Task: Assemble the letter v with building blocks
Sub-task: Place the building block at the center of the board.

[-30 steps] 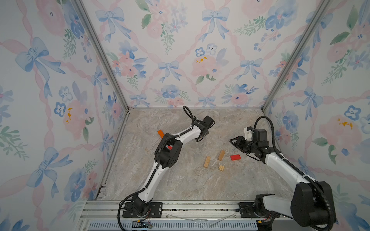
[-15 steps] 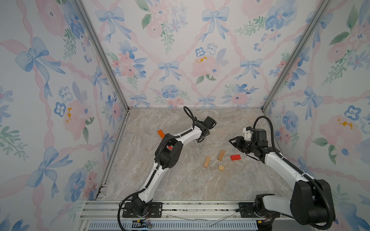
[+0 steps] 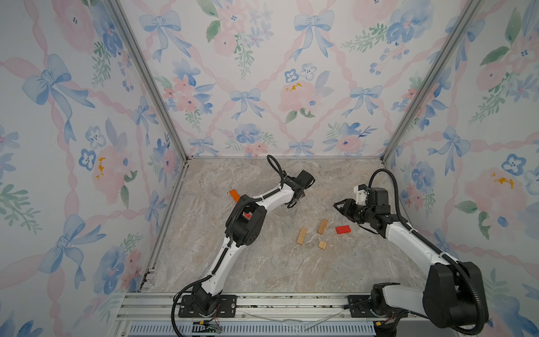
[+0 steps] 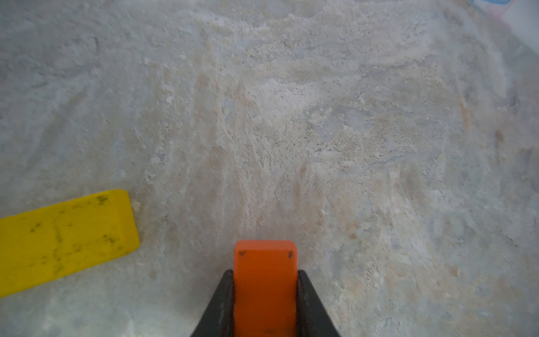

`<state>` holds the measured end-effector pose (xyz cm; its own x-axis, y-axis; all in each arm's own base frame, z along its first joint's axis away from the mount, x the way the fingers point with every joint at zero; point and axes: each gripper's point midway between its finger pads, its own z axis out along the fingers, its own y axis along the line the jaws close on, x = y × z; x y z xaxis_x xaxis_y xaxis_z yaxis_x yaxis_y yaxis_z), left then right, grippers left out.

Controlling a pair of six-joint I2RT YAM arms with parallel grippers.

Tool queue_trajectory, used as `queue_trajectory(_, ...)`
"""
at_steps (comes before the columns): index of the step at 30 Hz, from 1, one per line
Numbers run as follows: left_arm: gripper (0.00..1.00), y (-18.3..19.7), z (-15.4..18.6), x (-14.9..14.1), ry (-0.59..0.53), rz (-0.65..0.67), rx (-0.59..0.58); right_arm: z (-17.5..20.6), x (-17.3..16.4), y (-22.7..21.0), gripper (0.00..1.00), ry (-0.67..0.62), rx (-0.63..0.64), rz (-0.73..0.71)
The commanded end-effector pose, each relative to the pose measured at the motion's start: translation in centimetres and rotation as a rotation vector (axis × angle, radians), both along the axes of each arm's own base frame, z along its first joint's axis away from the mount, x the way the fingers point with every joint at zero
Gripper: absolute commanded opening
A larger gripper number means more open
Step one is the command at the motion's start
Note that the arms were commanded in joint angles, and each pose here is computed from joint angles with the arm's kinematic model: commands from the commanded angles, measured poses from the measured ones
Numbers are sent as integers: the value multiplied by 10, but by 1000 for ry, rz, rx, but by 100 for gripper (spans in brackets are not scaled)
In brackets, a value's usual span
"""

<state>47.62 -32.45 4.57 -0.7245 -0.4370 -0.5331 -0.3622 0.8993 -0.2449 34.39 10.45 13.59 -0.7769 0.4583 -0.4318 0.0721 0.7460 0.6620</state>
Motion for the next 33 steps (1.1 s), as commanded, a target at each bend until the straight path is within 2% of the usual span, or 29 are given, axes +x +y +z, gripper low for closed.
queue_trajectory(1, 17, 9, -9, -3, 19, 20, 36, -3, -2, -1, 41, 4, -6, 13)
queue_trajectory(16, 30, 13, -26, -3, 52, 37, 40, -5, -4, -2, 41, 10, -12, 16)
queue_trajectory(26, 50, 12, -28, -5, 65, 41, 26, -6, -4, -2, 41, 9, -12, 15)
queue_trajectory(33, 65, 10, -17, -3, 53, 37, 6, -6, -5, -3, 41, 11, -12, 13)
